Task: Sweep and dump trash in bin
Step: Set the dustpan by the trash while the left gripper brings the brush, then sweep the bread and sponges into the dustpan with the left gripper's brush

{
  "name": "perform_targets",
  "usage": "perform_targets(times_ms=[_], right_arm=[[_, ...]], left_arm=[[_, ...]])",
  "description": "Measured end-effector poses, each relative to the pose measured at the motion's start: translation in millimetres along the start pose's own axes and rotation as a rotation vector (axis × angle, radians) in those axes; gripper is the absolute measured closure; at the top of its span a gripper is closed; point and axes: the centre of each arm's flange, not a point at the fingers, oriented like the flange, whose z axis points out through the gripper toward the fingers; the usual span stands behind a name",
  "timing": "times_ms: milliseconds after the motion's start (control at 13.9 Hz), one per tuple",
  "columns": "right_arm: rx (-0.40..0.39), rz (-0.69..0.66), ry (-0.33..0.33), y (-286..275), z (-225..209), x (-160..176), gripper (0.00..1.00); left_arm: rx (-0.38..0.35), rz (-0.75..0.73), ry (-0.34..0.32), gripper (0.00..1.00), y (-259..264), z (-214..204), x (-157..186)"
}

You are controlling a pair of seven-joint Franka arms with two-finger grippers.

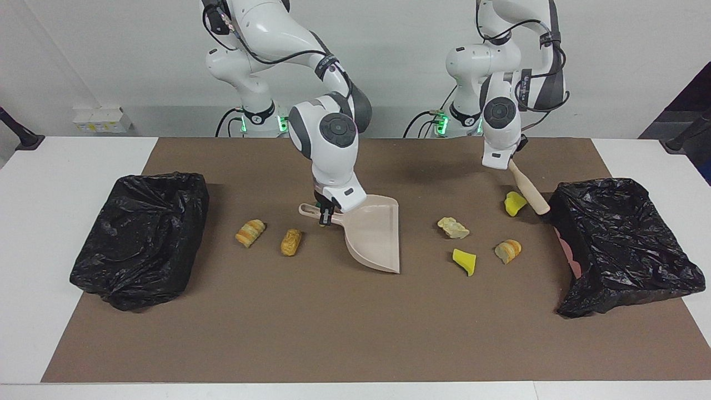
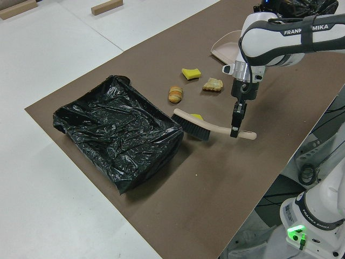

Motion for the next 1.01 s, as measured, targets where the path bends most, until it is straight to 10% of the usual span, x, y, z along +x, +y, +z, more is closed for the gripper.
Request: perform_targets(times_ms=[1006], right_arm=[[-0.025,-0.05,0.012,-3.4,11.3,4.8,0.69]], left_arm=[[-0.422,0.21,0.097,0.73,105.2,-56.0,4.1]])
